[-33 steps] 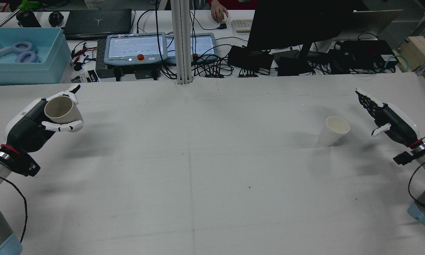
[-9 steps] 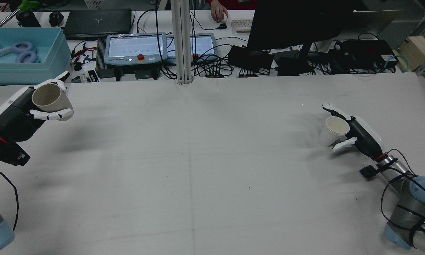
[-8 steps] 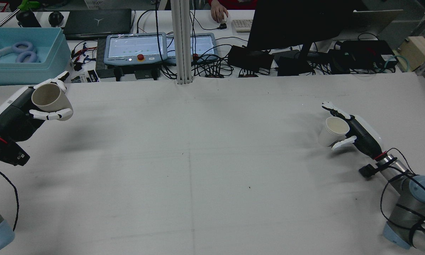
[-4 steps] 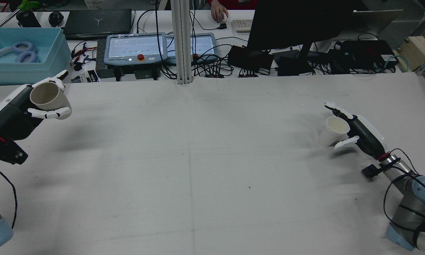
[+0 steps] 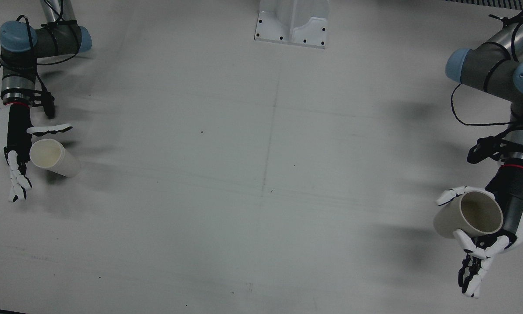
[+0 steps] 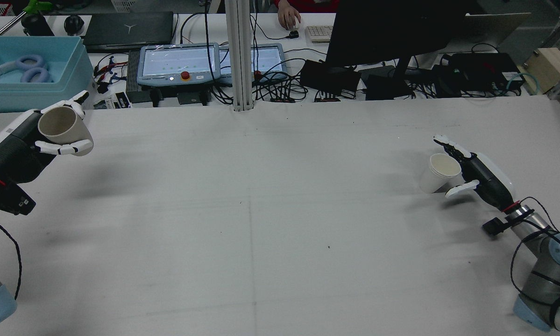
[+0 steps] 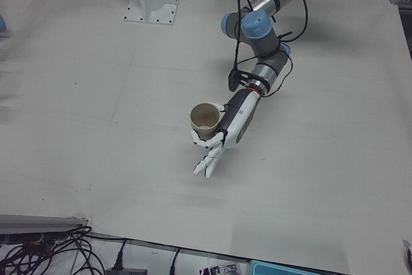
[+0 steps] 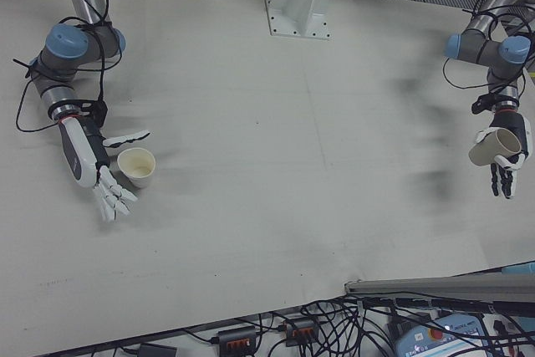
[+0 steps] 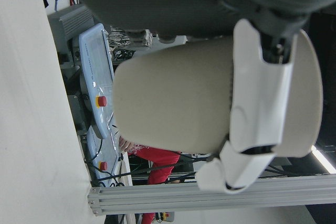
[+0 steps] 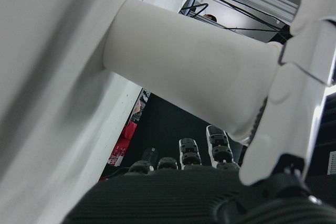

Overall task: Pour water
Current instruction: 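Close the right hand fingers around the second cup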

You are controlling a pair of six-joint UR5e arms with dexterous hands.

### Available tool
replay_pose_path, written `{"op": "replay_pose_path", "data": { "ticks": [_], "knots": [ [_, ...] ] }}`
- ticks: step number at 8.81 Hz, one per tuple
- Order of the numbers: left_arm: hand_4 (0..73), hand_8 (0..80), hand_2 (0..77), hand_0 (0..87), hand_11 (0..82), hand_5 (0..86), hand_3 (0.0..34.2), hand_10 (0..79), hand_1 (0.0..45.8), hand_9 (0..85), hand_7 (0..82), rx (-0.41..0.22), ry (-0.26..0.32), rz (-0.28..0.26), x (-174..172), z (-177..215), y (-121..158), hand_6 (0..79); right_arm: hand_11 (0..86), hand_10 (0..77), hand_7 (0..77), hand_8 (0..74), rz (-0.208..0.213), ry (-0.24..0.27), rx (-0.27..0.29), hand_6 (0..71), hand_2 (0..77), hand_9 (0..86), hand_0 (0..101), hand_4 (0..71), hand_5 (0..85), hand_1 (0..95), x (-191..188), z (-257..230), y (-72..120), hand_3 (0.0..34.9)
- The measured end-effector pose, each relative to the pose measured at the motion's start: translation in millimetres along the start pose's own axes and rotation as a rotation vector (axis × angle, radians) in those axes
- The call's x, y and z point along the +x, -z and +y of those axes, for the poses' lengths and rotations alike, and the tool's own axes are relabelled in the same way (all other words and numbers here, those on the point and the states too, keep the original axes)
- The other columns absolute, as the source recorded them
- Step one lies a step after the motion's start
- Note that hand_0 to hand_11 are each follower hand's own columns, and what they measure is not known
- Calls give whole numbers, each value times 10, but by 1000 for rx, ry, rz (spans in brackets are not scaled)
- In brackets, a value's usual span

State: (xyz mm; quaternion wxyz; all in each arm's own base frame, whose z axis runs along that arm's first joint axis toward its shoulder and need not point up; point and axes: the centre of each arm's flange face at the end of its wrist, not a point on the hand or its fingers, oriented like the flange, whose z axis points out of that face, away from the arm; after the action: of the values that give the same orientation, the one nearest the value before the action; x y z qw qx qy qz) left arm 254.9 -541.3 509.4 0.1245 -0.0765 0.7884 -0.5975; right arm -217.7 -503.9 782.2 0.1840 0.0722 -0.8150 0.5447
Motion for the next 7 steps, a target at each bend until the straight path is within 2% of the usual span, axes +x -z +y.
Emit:
{"op": "replay_pose_path", "data": {
  "ticks": [1,3,7],
  "knots": [
    [311,0,316,636,44,545,41,5,273,5,87,0,0,0,1,0,0,60,5,0,136,5,-1,2,2,49,0,11,538,120,153,158,-11,-11,3,0],
    [311,0,316,637,44,545,41,5,267,5,87,1,0,0,2,0,0,60,5,0,136,5,1,9,10,65,0,11,544,120,153,158,-31,-39,14,0],
    [311,0,316,635,44,545,40,5,267,5,87,1,-1,0,1,-5,0,60,5,5,131,5,10,22,28,54,0,11,549,120,153,164,-25,-35,-27,0]
  ]
}}
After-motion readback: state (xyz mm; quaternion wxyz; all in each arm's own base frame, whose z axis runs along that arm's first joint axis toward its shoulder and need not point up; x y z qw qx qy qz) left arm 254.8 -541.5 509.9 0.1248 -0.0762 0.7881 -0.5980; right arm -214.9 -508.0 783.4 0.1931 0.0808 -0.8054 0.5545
